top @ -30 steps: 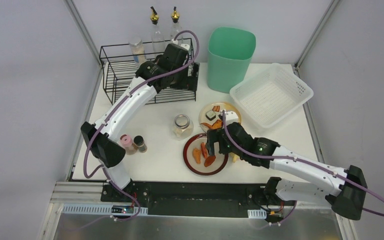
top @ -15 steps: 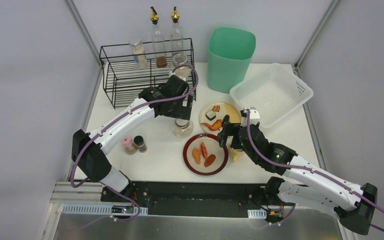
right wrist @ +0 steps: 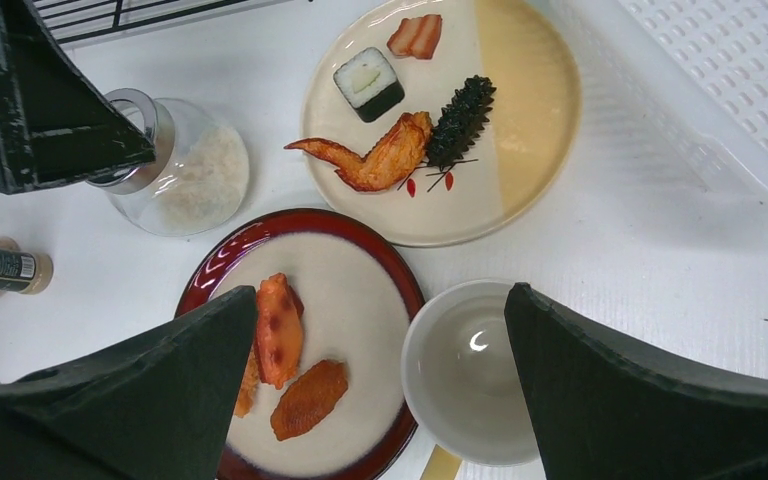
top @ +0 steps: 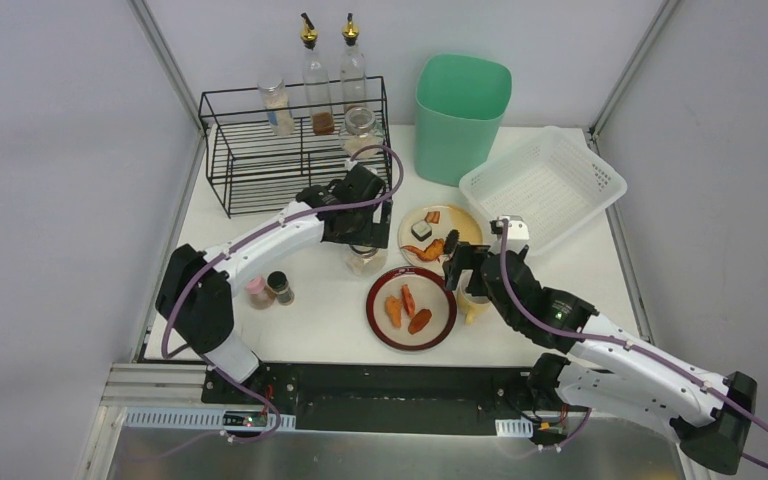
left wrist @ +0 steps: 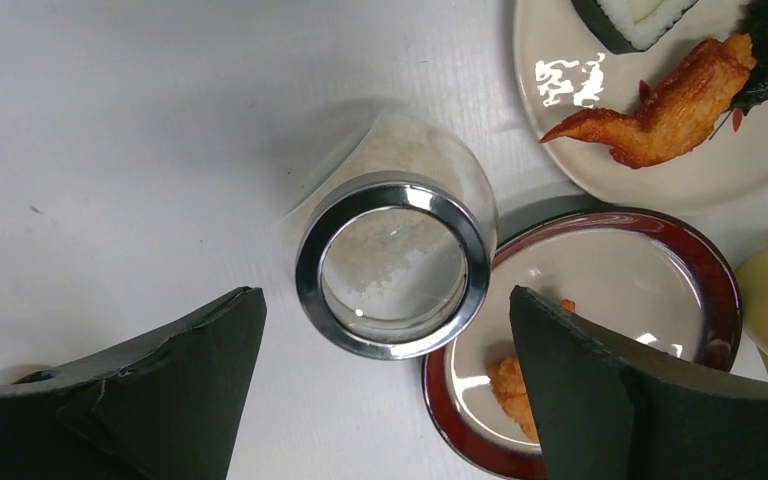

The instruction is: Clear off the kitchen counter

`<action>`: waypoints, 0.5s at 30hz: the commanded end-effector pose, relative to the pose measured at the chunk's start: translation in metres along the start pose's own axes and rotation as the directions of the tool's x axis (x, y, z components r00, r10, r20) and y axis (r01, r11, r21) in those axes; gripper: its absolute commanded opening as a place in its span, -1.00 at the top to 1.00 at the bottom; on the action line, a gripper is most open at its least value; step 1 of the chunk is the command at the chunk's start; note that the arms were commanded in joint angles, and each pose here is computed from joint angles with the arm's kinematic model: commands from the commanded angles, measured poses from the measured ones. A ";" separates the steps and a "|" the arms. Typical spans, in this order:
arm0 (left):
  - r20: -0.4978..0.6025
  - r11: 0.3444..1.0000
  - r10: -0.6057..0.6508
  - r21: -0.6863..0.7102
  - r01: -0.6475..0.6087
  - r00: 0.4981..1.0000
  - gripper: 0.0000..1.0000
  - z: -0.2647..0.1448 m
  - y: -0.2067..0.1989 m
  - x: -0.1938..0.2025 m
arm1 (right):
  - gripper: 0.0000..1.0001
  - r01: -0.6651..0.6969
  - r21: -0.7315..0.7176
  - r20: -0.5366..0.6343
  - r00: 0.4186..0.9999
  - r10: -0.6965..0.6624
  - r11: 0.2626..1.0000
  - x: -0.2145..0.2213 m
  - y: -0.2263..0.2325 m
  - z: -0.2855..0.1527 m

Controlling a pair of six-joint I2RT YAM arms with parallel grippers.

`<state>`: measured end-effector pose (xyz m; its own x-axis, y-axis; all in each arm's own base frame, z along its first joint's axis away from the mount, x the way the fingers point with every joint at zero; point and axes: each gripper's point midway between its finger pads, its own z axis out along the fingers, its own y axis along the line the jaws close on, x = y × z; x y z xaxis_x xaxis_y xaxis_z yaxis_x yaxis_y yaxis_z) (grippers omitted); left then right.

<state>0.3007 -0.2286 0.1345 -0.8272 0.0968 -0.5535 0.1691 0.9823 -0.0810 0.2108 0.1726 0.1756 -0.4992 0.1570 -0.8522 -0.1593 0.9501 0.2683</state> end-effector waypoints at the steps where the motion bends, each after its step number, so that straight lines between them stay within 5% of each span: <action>1: -0.002 0.999 -0.017 0.033 0.017 1.000 -0.90 0.010 -0.013 -0.007 | -0.97 -0.042 0.011 0.051 0.998 0.041 0.999 -0.012 -0.001 0.000; 15: -0.011 1.000 0.009 0.002 -0.009 1.000 -0.50 0.020 -0.010 -0.007 | -0.98 -0.042 0.006 0.033 0.999 0.042 0.999 -0.009 0.001 0.003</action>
<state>0.3072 -0.2372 0.1046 -0.8565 0.1215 -0.5016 0.1732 0.9832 -0.0575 0.2125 0.1699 0.1746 -0.4965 0.1655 -0.8521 -0.1437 0.9525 0.2687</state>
